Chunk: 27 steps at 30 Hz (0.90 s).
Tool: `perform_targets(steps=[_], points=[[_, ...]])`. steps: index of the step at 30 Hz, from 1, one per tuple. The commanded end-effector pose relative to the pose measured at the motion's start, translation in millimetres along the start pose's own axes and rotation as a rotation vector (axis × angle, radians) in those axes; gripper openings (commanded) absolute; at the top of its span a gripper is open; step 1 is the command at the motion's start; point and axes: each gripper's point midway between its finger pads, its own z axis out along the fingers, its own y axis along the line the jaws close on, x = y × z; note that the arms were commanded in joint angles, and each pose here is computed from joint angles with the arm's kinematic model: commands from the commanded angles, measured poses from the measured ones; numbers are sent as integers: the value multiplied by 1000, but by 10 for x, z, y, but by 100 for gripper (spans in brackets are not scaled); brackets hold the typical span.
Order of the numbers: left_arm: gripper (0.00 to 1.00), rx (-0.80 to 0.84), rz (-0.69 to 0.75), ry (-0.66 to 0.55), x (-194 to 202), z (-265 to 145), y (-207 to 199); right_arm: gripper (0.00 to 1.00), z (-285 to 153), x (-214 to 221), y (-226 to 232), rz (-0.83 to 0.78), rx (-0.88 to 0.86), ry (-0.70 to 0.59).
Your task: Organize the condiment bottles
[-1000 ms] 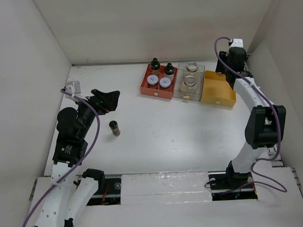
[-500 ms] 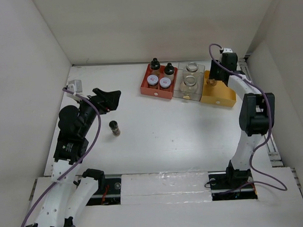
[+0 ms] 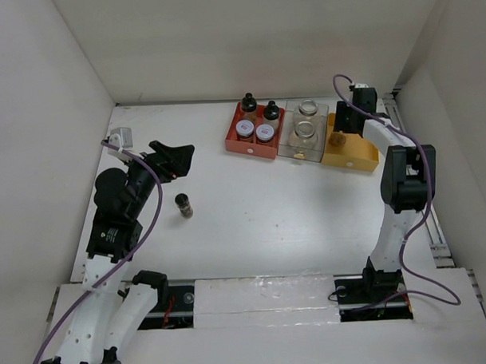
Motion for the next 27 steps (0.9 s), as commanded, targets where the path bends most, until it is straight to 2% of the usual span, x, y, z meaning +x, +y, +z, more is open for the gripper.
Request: perform_targets(steps=[1,2,6,9,12,14,15,17,18,19,21,22,23,24,25,27], points=[[99,40,4,-31,-69,-11,-76,57,-30,-226,-19,14,10,-50],[99,40,4,-31,-69,-11,-76,66,-55,-214,-37,14,19,-49],[99,40,4,-31,-69,-11,-76,83,-397,-560,-37,20,20,-145],[99,40,4,-31,-69,-11,-76,88,-633,-744,-29,23,14,-198],[99,16,14,-59,-141,-65,-58,88,-1026,-942,84,18,-31,-285],[99,15,15,-74,-174,-94,-67,89,-1448,-1199,321,-19,-107,-412],[99,15,15,-74,-175,-94,-67,89,-1599,-1214,633,-59,-202,-444],[99,8,15,-79,-184,-93,-54,79,-1866,-1142,1014,-131,-322,-497],[99,4,15,-93,-213,-114,-55,74,-2044,-1046,1545,-204,-485,-521],[99,-7,15,-101,-227,-112,-35,69,-2120,-928,1818,-268,-564,-521],[99,-13,16,-122,-286,-156,-48,68,-2184,-604,2379,-358,-719,-482],[97,-28,6,-132,-305,-155,-26,69,-2385,-303,2886,-425,-858,-456],[97,-22,-2,-155,-372,-196,-63,77,-2445,-104,3144,-463,-921,-435],[97,-21,-1,-178,-421,-249,-80,79,-2395,170,3393,-529,-972,-403],[97,-34,-12,-202,-466,-278,-68,83,-2620,433,3783,-581,-1064,-406],[97,-33,-12,-239,-563,-350,-101,91,-2603,875,4140,-648,-1134,-340]])
